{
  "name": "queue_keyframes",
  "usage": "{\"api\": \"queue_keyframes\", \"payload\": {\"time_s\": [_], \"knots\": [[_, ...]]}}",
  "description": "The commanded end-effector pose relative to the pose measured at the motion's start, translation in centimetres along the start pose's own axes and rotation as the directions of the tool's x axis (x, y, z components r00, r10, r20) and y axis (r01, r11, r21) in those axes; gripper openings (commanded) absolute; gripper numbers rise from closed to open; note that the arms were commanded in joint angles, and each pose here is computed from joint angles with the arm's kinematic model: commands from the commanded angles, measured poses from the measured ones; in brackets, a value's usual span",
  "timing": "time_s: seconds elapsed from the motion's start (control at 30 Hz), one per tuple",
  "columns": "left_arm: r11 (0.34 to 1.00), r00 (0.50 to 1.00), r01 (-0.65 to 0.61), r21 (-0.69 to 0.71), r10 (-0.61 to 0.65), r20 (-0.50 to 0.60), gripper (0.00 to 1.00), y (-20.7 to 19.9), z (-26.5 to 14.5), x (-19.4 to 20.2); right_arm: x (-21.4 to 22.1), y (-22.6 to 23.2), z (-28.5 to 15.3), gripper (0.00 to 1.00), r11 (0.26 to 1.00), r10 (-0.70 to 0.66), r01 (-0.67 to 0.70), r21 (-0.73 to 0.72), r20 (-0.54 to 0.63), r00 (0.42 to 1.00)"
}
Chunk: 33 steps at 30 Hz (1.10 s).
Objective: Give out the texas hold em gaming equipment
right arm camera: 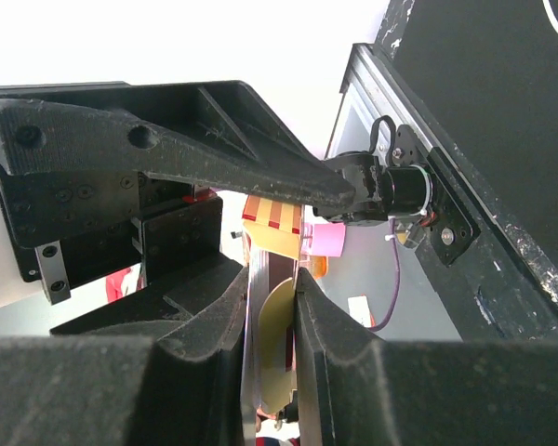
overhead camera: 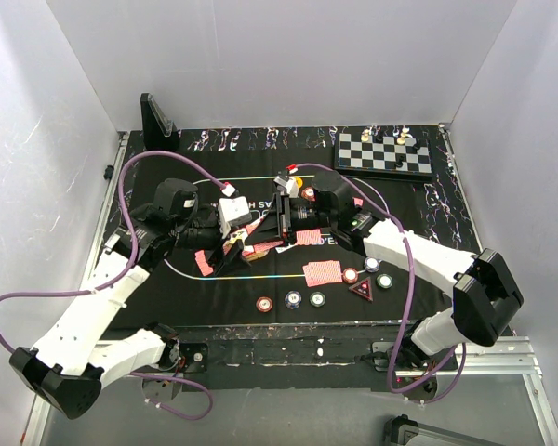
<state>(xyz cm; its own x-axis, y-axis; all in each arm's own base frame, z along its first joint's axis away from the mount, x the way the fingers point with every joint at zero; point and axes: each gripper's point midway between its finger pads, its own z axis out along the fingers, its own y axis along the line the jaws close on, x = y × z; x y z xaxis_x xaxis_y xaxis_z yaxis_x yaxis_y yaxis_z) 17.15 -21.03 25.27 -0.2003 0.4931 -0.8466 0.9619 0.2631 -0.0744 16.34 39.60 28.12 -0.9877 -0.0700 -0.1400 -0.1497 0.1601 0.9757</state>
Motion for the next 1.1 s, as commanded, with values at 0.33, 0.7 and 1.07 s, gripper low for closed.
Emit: {"api": "queue_keyframes", "payload": {"time_s": [0.33,0.7,1.07], "knots": [[0.999,0.998,-0.031,0.037,0.028,0.055,0.49,-1.0,-0.5,-1.4,-0.7,3.4,0.6,0.06,0.994,-0.07,0.071,-0.084,0.016,0.997],[0.999,0.998,-0.032,0.026,0.031,0.052,0.21,-0.9,-0.6,-1.3,0.0,2.5,-0.7,0.52,0.995,-0.067,0.068,-0.068,0.011,0.998],[0.999,0.998,-0.047,0.013,0.046,0.05,0.11,-0.8,-0.9,-1.3,0.5,1.0,-2.6,0.44,0.997,-0.059,0.06,-0.039,0.034,0.998]]}}
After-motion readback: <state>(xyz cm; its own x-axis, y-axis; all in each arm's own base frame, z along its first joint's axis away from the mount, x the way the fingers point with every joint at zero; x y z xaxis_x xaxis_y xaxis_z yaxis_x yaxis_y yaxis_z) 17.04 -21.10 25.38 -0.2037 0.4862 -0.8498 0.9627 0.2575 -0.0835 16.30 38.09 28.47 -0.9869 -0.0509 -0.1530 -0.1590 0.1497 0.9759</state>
